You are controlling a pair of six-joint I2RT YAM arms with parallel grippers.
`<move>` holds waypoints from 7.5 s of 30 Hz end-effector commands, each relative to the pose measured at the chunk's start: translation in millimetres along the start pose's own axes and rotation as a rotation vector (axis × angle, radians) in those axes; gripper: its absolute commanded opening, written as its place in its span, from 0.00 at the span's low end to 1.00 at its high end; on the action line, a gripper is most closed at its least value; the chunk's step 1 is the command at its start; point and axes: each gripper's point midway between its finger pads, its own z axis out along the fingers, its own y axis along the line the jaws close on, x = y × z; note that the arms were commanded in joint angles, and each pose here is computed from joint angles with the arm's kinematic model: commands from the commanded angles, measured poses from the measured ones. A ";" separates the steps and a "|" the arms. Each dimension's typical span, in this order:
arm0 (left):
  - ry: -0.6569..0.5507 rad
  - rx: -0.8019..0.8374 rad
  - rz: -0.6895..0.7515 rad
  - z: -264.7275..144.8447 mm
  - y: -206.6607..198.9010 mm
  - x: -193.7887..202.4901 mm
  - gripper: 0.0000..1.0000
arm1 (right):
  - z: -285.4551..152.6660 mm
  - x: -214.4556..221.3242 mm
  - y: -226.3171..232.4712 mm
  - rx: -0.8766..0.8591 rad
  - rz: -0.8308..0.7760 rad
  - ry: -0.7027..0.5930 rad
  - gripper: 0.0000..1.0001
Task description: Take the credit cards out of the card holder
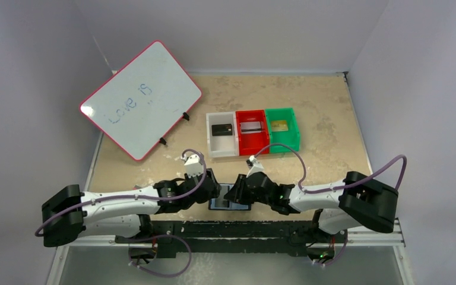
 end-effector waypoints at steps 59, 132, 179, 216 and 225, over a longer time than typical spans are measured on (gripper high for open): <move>0.126 -0.042 0.053 26.2 7.7 41.9 0.21 | 3.1 0.2 -2.9 -0.179 0.313 -0.016 0.18; 0.002 0.103 -0.005 9.2 -44.5 -3.6 0.20 | 5.5 -34.3 -29.6 -0.021 0.126 -0.068 0.00; 0.097 -0.170 0.123 34.5 35.7 41.9 0.06 | -7.0 -37.5 -34.1 -0.133 0.213 -0.106 0.00; -0.425 -0.615 0.074 -102.3 123.6 -216.2 0.86 | -126.7 -166.8 91.0 -0.252 -0.948 -0.685 0.00; -0.558 -0.597 0.002 -108.9 138.4 -215.4 0.86 | -74.6 -218.5 105.3 0.046 -1.322 -0.596 0.00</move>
